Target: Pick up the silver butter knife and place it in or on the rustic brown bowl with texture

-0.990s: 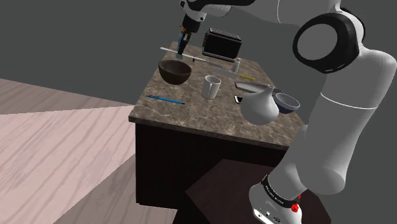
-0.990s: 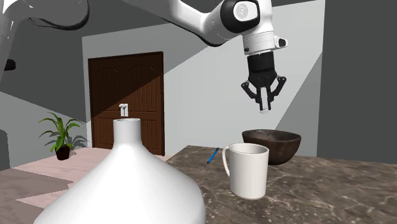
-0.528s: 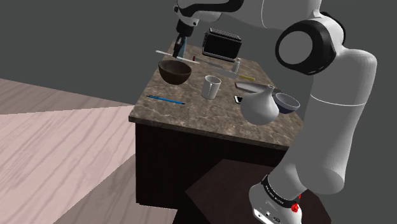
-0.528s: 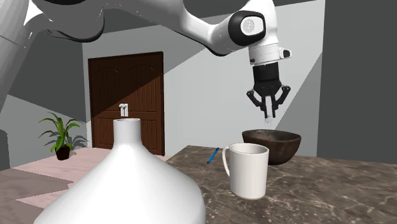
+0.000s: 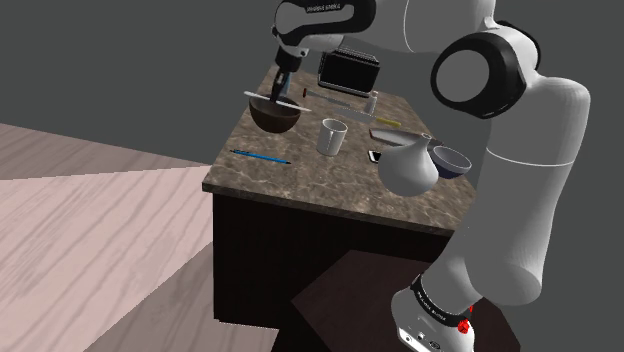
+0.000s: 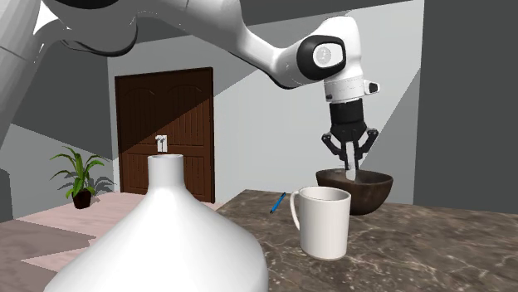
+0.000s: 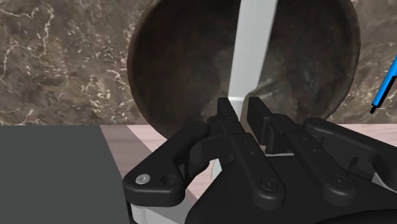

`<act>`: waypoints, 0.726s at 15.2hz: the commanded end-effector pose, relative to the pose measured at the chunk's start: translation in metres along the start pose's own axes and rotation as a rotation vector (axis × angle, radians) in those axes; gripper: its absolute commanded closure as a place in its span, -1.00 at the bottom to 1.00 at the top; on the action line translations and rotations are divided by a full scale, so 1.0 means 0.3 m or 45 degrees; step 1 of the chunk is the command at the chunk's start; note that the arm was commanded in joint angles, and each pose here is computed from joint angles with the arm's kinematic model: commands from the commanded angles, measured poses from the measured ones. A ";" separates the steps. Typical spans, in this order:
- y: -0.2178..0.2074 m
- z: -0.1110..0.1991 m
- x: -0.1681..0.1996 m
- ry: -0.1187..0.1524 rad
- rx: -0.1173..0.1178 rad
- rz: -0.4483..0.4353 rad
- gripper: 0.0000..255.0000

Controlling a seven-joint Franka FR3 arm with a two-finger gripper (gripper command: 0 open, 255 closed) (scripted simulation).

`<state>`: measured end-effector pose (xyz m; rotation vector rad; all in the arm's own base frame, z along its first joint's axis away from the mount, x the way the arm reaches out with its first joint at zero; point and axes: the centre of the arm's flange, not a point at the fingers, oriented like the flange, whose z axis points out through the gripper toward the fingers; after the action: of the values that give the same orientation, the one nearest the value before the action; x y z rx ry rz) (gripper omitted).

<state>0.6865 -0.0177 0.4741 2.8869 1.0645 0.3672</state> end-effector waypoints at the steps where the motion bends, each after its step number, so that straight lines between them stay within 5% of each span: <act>1: -0.006 0.036 -0.009 0.000 0.000 0.000 1.00; 9: -0.007 0.040 -0.010 0.000 0.000 0.000 1.00; 10: -0.007 0.039 -0.009 0.000 0.000 0.000 -1.00; 11: -0.008 0.038 -0.008 0.000 0.000 0.000 -1.00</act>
<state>0.6859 -0.0168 0.4631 2.8858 1.0645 0.3706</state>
